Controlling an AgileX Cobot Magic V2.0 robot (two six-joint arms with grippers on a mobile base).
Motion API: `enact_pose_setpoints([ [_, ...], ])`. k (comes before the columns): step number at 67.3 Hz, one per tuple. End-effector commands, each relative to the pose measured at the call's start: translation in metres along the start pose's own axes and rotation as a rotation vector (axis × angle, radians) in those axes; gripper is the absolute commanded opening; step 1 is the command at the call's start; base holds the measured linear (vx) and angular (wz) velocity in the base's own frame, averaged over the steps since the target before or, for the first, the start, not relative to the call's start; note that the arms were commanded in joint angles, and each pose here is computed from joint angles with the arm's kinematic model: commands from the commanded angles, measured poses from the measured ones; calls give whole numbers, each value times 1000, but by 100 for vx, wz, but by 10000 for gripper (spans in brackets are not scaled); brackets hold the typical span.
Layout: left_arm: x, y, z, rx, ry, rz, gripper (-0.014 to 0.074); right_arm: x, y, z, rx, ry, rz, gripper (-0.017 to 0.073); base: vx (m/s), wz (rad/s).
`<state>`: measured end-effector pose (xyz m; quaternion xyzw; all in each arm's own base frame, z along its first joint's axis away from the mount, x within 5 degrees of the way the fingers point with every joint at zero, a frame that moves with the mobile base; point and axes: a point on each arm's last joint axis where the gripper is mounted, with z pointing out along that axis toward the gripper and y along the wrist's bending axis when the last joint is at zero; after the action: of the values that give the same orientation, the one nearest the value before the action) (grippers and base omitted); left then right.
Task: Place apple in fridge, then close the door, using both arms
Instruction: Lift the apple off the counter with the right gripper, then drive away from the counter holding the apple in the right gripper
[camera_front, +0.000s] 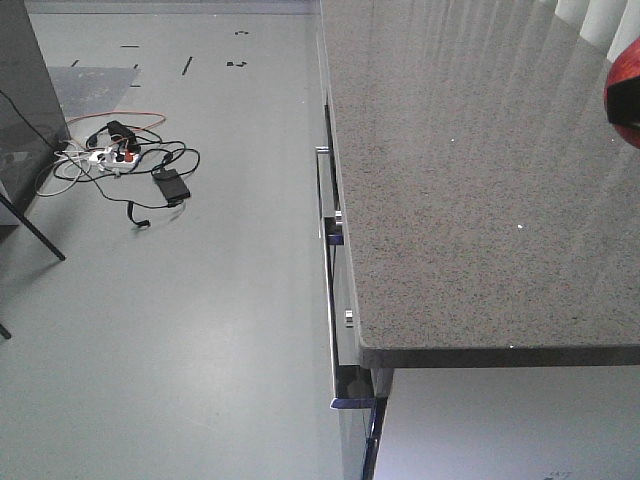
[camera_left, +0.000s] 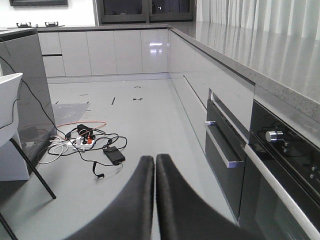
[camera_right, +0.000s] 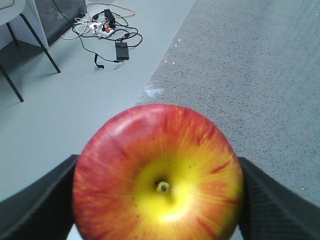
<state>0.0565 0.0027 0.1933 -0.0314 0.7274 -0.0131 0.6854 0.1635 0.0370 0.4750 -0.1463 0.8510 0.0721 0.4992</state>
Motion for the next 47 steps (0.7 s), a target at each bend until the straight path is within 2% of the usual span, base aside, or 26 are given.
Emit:
enact_pose_setpoints([
  [1, -13, -3, -3, 31, -98, -6, -6, -11, -1, -9, 18, -108, -8, 150, 0, 0],
  [47, -13, -3, -3, 31, -98, -6, -6, -11, -1, -9, 18, -108, -8, 150, -1, 2],
])
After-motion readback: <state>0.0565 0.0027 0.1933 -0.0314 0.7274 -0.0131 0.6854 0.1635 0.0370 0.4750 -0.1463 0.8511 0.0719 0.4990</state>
